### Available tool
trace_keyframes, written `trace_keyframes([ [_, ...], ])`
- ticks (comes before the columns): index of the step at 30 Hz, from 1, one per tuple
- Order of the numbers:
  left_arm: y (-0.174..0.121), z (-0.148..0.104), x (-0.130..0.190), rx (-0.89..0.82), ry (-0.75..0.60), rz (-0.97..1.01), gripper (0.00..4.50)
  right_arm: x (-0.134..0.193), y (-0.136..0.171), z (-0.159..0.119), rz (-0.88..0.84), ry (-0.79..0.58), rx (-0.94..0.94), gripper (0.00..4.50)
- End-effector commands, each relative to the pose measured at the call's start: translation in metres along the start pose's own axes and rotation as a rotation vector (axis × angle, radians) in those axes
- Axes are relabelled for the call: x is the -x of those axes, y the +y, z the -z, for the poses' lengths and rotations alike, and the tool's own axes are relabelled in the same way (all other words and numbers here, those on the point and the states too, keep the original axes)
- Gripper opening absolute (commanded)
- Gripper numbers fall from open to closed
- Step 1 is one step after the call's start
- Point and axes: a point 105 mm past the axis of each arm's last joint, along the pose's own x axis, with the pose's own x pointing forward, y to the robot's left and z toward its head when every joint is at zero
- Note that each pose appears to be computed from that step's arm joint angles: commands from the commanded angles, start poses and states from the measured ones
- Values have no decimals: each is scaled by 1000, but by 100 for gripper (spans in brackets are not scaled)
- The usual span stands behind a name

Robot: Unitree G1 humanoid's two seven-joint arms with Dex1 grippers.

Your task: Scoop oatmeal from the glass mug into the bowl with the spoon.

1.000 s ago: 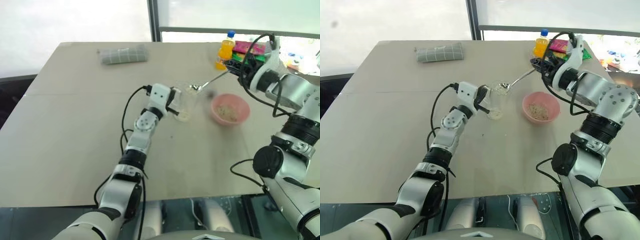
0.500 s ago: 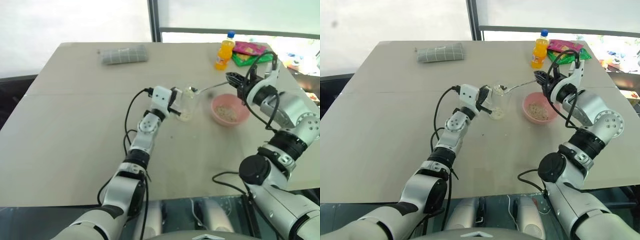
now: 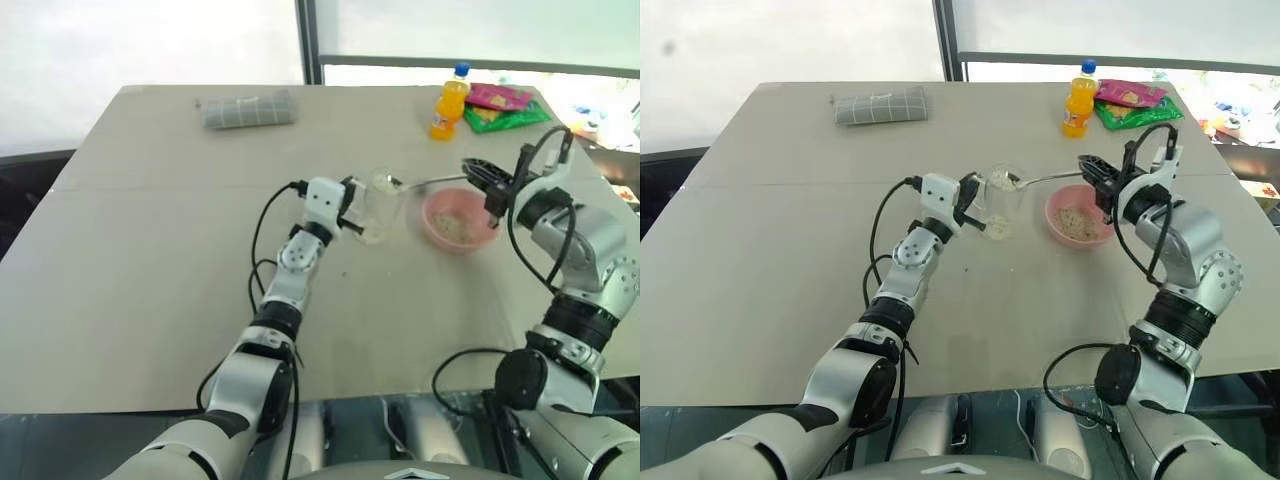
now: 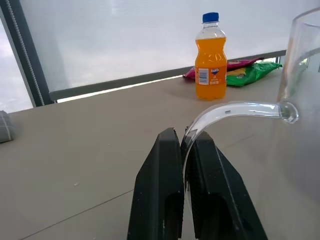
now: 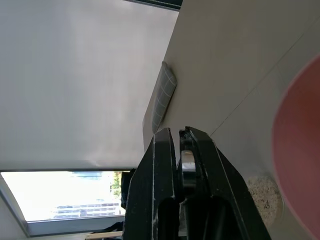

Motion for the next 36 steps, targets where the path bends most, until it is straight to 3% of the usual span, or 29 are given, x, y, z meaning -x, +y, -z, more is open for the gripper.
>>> trace_keyframes([
  [1, -4, 3, 0, 14, 1, 10, 6, 6, 7, -3, -30, -18, 14, 0],
  [17, -5, 7, 4, 12, 11, 30, 6, 12, 20, -16, -94, -77, -18, 0],
  [25, -4, 11, 8, 11, 22, 38, 6, 29, 22, -44, -105, -168, 7, 0],
  [36, 7, 9, 15, 26, 17, 16, 6, 57, -8, -84, 13, -268, 98, 0],
])
